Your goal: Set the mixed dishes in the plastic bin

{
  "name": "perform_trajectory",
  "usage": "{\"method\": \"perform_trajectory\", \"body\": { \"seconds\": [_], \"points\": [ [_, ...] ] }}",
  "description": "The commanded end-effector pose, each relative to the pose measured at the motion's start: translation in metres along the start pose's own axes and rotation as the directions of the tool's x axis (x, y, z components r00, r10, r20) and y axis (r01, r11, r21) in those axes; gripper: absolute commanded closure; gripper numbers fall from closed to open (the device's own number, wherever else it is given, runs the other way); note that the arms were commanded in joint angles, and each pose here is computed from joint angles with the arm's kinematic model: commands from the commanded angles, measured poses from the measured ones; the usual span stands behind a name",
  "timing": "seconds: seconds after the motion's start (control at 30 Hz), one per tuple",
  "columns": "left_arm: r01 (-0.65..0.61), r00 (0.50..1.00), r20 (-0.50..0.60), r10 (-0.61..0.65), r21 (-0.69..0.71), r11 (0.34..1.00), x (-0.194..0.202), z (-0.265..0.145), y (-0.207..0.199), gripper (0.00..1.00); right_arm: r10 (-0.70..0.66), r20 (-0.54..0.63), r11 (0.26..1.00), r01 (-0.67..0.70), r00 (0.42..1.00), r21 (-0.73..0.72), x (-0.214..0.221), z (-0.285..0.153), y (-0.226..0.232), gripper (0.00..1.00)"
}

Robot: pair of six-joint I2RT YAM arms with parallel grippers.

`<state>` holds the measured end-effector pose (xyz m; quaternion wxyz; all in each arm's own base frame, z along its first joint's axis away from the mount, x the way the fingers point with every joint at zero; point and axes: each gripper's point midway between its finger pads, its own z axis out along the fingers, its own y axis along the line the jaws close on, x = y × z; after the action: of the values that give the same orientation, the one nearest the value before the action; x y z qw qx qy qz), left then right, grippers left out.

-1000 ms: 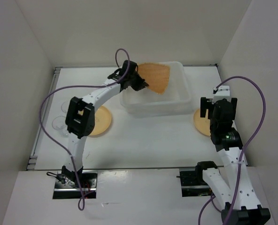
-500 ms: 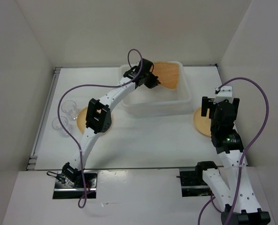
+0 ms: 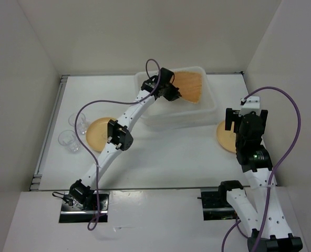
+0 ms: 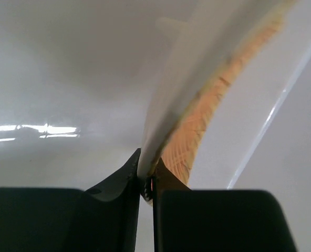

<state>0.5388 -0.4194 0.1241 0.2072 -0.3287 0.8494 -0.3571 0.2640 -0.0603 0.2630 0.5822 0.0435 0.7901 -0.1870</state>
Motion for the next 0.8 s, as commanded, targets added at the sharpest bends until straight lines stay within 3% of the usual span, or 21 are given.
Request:
{"method": "perform_trajectory", "body": {
  "seconds": [0.0,0.13,0.27,0.47,0.57,0.67,0.77],
  "points": [
    [0.014,1.0,-0.008,-0.014,0.005,1.0,0.008,-0.015,-0.01,0.86,0.035,0.051,0.999,-0.036,0.998,0.019,-0.011,0.0,-0.002,0.01],
    [0.003,1.0,-0.008,-0.003,-0.018,1.0,0.008,-0.015,-0.003,0.83,0.035,0.051,0.999,-0.036,0.998,0.019,-0.011,0.0,-0.002,0.01],
    [-0.012,1.0,-0.019,0.011,-0.035,0.999,0.015,-0.011,0.003,0.67,0.035,0.051,0.999,-0.036,0.998,0.019,-0.011,0.0,-0.002,0.01],
    [-0.05,0.999,0.008,0.05,-0.043,0.998,0.015,-0.015,0.002,0.32,0.035,0.051,0.999,-0.036,0.998,0.019,-0.011,0.0,-0.002,0.01],
    [-0.097,0.992,0.072,0.101,-0.058,0.994,0.002,-0.033,-0.004,0.17,0.033,0.053,0.999,-0.033,0.998,0.01,-0.012,0.0,0.0,0.01],
    [-0.183,0.963,0.194,0.189,-0.049,0.982,-0.029,-0.07,-0.026,0.12,0.028,0.044,1.0,-0.029,0.999,0.009,-0.01,0.002,0.001,0.01],
    [-0.323,0.883,0.333,0.33,-0.078,0.943,-0.058,-0.126,-0.051,0.04,0.002,-0.036,0.999,-0.004,0.999,-0.049,0.008,0.014,0.018,0.01]
  ]
}}
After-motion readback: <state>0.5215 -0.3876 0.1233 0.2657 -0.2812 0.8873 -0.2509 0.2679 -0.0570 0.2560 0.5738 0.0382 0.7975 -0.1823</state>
